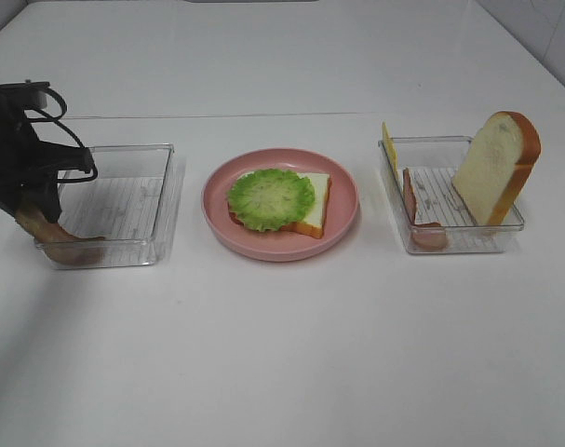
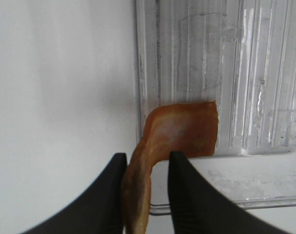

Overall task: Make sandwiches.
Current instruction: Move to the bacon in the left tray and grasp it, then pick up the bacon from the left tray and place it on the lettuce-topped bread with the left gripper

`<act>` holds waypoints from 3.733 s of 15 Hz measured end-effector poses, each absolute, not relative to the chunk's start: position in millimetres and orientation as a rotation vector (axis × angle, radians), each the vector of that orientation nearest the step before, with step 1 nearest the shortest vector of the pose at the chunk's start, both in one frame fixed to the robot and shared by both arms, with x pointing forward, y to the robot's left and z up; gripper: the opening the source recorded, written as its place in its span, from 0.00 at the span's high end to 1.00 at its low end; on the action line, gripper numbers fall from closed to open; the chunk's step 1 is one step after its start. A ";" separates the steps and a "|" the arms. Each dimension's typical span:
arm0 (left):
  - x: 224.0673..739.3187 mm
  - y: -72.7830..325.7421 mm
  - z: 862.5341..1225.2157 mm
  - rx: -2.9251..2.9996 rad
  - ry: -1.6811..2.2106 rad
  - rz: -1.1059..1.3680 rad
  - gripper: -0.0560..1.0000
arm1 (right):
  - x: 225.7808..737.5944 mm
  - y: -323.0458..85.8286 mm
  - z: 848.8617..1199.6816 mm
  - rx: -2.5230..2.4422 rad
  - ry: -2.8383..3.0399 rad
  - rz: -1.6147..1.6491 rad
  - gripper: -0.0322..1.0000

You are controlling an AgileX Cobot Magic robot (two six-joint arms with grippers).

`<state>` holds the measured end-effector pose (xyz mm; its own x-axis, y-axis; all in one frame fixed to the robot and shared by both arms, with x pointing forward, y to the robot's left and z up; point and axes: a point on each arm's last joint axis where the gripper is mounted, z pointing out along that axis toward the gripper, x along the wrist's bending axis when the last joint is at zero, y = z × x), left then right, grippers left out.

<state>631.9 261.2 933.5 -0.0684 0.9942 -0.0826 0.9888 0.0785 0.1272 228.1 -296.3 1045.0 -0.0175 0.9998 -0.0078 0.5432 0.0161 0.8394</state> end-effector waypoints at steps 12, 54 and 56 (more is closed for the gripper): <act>658.0 238.7 980.6 1.873 2.011 -0.083 0.95 | 228.1 -296.3 1045.0 1.601 1.636 0.882 0.22; 710.9 97.4 923.8 1.864 1.681 -0.345 0.79 | 228.1 -296.3 1045.0 1.601 1.636 0.882 0.22; 710.8 97.2 924.0 1.861 1.681 -0.348 0.49 | 228.1 -296.3 1045.0 1.601 1.636 0.882 0.22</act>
